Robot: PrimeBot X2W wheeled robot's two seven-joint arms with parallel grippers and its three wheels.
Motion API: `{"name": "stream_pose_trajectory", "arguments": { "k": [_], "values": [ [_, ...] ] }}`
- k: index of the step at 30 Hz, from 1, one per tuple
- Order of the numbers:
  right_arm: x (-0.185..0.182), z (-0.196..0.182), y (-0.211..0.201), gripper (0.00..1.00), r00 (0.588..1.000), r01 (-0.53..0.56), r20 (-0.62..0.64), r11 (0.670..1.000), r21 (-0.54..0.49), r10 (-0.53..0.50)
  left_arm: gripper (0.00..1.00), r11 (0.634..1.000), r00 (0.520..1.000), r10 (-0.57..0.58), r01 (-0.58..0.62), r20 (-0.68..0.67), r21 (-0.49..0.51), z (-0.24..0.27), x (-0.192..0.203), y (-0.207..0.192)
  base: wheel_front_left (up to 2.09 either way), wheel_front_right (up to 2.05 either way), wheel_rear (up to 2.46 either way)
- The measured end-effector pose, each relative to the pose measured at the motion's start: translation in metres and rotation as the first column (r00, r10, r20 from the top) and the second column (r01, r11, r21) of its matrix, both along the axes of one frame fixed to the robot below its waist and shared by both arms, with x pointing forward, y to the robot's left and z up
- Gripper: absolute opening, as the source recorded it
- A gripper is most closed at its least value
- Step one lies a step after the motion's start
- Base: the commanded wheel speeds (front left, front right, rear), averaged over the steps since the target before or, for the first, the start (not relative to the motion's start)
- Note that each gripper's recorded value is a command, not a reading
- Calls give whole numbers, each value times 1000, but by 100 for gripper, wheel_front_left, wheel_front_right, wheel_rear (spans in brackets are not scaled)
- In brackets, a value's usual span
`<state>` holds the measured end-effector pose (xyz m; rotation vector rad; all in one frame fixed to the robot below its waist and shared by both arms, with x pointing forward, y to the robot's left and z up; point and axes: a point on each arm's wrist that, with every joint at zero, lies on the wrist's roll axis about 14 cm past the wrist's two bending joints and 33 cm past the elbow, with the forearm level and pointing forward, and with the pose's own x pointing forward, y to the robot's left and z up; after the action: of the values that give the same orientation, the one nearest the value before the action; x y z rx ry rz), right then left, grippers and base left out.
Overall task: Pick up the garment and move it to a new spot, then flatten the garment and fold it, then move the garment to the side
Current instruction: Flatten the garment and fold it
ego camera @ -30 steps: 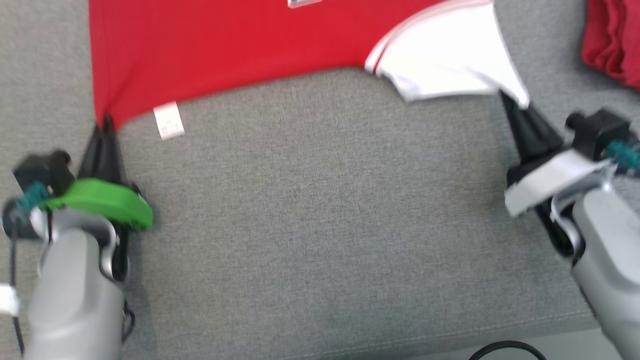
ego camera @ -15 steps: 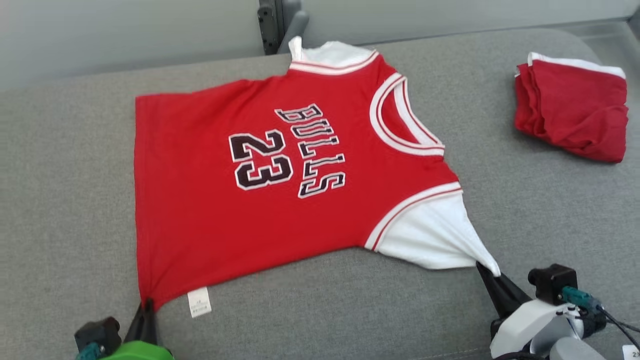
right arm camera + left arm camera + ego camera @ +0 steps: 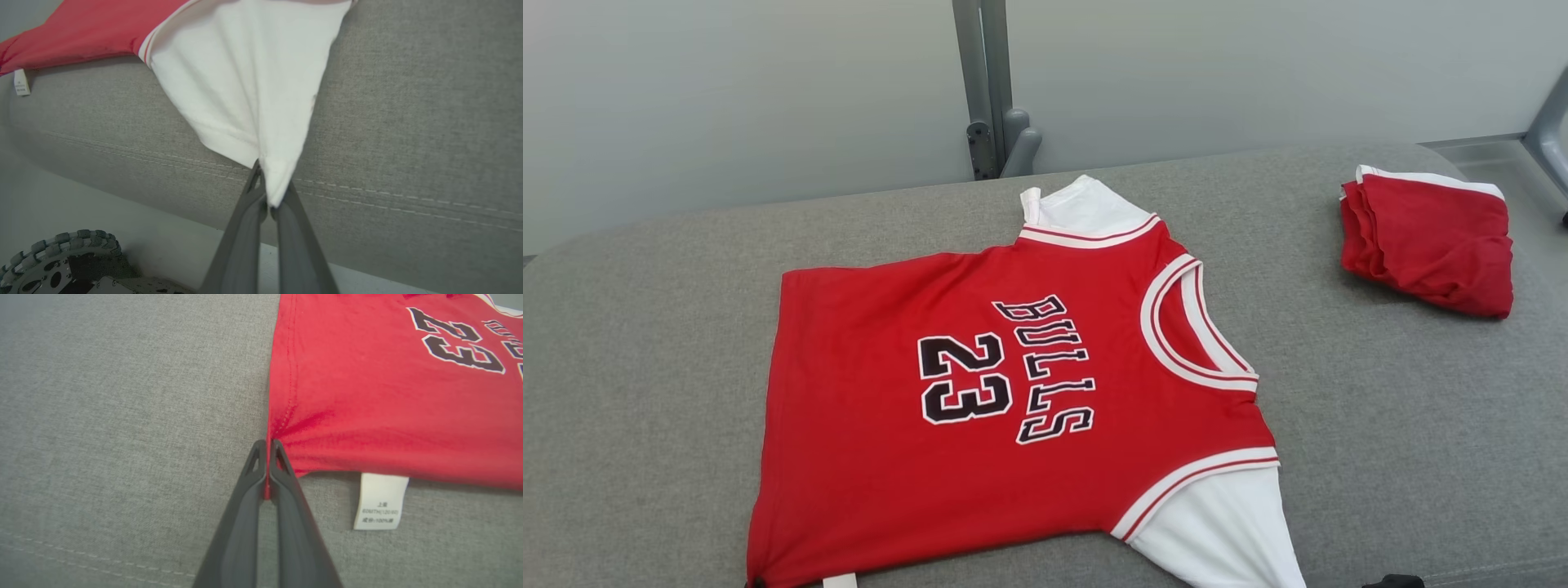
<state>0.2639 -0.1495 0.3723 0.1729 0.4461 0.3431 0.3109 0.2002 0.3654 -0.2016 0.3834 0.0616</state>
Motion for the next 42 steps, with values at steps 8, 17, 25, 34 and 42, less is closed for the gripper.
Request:
{"name": "stream_pose_trajectory", "arguments": {
  "k": [8,17,25,34,42],
  "values": [
    [27,24,-2,0,998,-4,65,999,31,2,0,1000,1000,4,-4,29,11,8,7,3,0,0,0],
    [110,100,-5,0,946,-3,323,1000,22,-4,0,999,979,-30,26,204,25,58,59,-7,0,0,0],
    [168,112,10,0,927,-36,372,998,-42,49,0,999,977,-27,22,210,30,59,94,-6,0,0,0],
    [208,92,14,0,944,-34,325,995,-89,61,0,998,983,-45,38,178,43,47,120,-10,0,0,0],
    [235,78,18,0,952,-31,300,994,-108,62,0,998,985,-41,31,166,62,42,140,-11,0,0,0]
  ]
}}
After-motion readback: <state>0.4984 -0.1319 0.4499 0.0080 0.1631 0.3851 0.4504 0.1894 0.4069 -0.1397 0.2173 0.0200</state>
